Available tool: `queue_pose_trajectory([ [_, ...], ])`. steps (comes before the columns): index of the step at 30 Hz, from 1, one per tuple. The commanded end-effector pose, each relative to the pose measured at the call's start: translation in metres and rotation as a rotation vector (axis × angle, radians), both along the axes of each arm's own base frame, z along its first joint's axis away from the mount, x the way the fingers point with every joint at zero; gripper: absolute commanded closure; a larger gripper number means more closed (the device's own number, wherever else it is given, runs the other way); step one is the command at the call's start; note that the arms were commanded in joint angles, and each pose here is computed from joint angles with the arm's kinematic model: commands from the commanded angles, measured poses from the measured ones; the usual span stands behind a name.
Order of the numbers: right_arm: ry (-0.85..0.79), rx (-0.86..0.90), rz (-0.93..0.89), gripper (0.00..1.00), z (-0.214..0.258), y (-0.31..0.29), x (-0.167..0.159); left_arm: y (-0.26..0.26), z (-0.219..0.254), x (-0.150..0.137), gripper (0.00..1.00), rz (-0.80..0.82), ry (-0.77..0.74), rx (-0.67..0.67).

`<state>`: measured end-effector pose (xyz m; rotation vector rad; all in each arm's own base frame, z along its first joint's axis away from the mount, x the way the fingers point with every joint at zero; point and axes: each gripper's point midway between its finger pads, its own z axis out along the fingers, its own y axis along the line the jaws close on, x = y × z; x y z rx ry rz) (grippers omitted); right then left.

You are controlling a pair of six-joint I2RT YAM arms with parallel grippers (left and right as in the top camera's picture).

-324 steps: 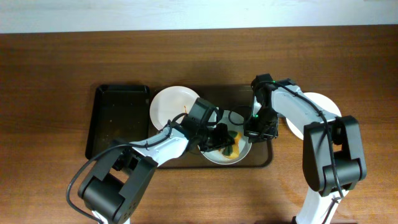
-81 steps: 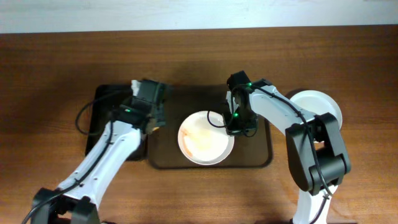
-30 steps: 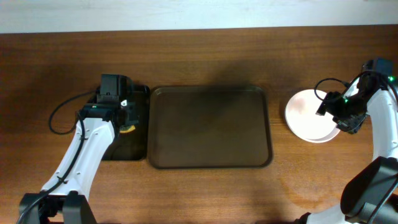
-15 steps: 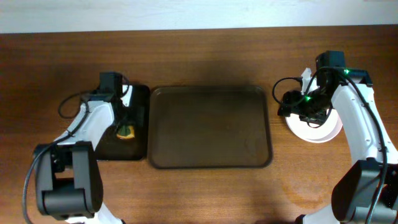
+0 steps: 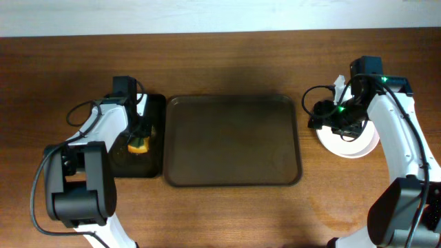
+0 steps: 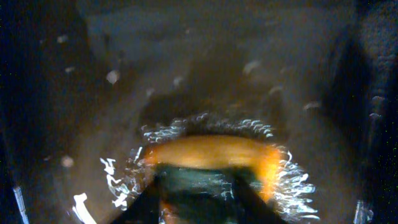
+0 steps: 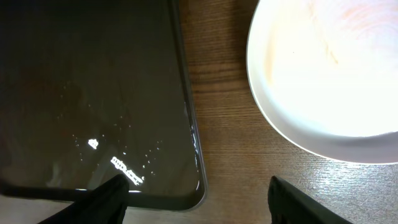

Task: Clean dirty plates on tray and stack at the side

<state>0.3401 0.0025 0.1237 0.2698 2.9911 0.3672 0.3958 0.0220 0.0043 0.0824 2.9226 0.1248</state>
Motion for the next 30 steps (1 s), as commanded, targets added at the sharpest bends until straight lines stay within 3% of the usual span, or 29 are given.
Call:
queue_pose_trajectory([
  [1,-0.037,0.001,0.011,0.28,0.012,0.003,0.003,-0.006,-0.017,-0.014,0.47,-0.013,0.086,-0.029],
  [6,-0.059,-0.001,0.012,0.29,0.017,0.003,0.006,-0.006,0.079,0.025,0.37,-0.018,-0.118,-0.029],
  [10,-0.155,-0.015,0.013,0.29,0.048,0.002,0.008,-0.011,0.146,0.019,0.34,-0.030,-0.259,-0.052],
  [12,-0.194,-0.074,0.030,0.26,0.064,0.000,-0.001,-0.016,0.150,-0.001,0.29,-0.032,-0.208,-0.078],
  [14,-0.188,-0.165,0.028,0.02,0.073,-0.001,-0.014,-0.018,0.141,-0.023,0.18,0.073,-0.117,-0.119],
  [15,-0.184,-0.205,0.014,0.02,0.076,0.000,-0.020,-0.020,0.138,-0.034,0.11,0.093,-0.073,-0.131],
  [18,-0.227,-0.209,0.026,0.02,0.088,0.017,-0.032,-0.023,0.147,-0.055,0.05,0.090,-0.059,-0.148],
  [21,-0.344,-0.196,0.019,0.02,0.096,0.023,-0.050,-0.024,0.165,-0.081,0.05,0.069,-0.161,-0.147],
  [27,-0.610,-0.183,-0.015,0.02,0.111,0.017,-0.108,-0.039,0.199,-0.126,0.00,-0.037,-0.511,-0.207],
  [30,-0.637,-0.181,-0.019,0.02,0.118,0.015,-0.134,-0.040,0.214,-0.145,0.00,-0.048,-0.619,-0.204],
])
